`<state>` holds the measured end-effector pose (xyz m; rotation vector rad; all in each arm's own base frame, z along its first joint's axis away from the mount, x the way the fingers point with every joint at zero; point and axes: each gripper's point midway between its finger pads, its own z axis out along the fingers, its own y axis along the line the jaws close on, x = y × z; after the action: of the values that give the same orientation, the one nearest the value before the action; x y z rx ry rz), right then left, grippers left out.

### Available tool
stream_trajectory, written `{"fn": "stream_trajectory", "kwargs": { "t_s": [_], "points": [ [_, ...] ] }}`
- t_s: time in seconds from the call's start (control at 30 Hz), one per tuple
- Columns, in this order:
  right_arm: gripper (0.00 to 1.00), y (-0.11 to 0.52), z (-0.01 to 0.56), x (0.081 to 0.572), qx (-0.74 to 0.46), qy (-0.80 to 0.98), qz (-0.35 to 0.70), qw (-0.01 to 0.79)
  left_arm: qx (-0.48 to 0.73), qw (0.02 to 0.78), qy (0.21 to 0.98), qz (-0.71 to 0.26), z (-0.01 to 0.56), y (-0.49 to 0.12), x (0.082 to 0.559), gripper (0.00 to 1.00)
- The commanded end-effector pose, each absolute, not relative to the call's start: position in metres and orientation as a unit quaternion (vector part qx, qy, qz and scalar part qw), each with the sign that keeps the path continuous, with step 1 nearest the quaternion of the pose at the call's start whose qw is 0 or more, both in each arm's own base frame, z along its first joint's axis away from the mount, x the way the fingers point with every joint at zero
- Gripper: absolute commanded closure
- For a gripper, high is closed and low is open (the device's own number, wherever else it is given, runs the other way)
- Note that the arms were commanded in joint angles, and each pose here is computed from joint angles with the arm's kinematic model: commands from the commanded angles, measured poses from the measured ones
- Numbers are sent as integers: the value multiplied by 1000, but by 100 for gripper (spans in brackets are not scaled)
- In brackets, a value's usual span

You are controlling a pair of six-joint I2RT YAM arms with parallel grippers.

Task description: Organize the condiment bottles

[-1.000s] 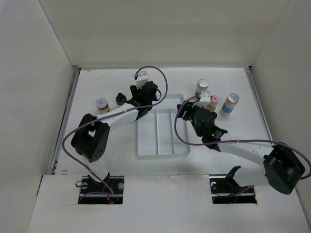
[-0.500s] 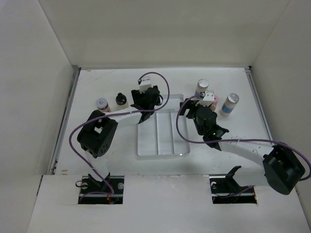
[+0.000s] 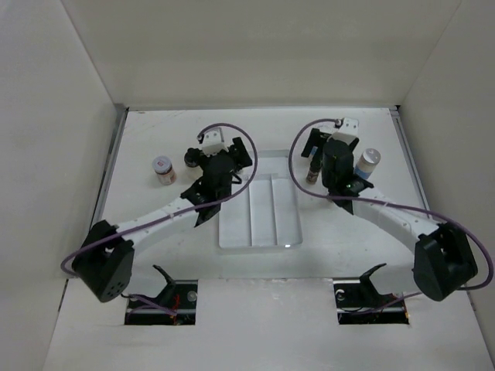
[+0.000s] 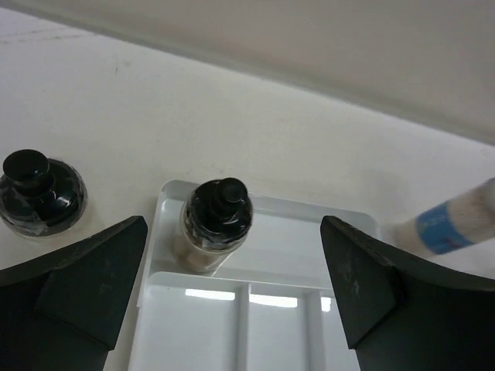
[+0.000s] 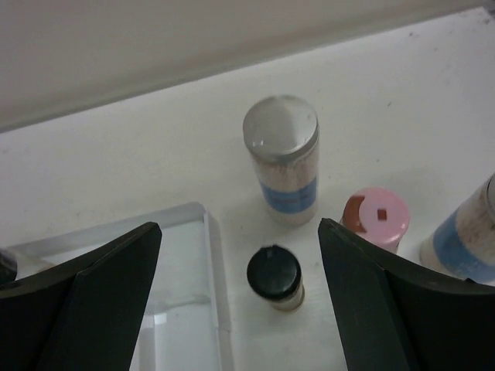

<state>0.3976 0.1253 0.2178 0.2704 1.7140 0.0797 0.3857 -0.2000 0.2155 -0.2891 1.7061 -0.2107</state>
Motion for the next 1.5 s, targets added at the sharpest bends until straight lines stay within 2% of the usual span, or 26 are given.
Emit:
{"fn": "stream_trajectory", "kwargs": {
  "t_s": [0.0, 0.1, 0.4, 0.53, 0.7, 0.8, 0.9, 1.0, 1.13, 1.23, 1.33, 1.47],
  "points": [
    [7, 116, 237, 422, 105, 761, 6, 640, -142, 676, 708, -146, 244, -202, 366, 2],
    [0, 105, 237, 439, 108, 772, -20, 626, -125, 677, 702, -183, 240, -210, 344, 2],
    [0, 89, 215, 494, 100, 804, -41, 585, -80, 628, 718, -291, 189, -244, 284, 2],
    [0, 100, 197, 512, 80, 821, -20, 565, -63, 612, 713, -336, 183, -260, 269, 2],
    [17, 97, 185, 522, 85, 825, -23, 558, -74, 619, 710, -328, 179, -247, 275, 2],
    [32, 94, 186, 525, 92, 824, -19, 558, -80, 624, 704, -329, 185, -239, 280, 2],
    [32, 94, 184, 524, 92, 828, -21, 552, -82, 629, 695, -339, 193, -232, 277, 2],
    [46, 92, 192, 522, 98, 822, -21, 561, -98, 641, 684, -334, 202, -217, 278, 3],
    [49, 88, 257, 510, 114, 772, -10, 625, -131, 651, 684, -301, 208, -187, 280, 3],
    [50, 107, 304, 494, 101, 740, 22, 665, -172, 665, 677, -266, 205, -156, 280, 3],
    [50, 143, 315, 485, 67, 736, 58, 671, -195, 668, 678, -235, 191, -135, 276, 3],
    [50, 200, 302, 478, 32, 744, 101, 659, -208, 669, 681, -213, 180, -123, 277, 3]
  ]
}}
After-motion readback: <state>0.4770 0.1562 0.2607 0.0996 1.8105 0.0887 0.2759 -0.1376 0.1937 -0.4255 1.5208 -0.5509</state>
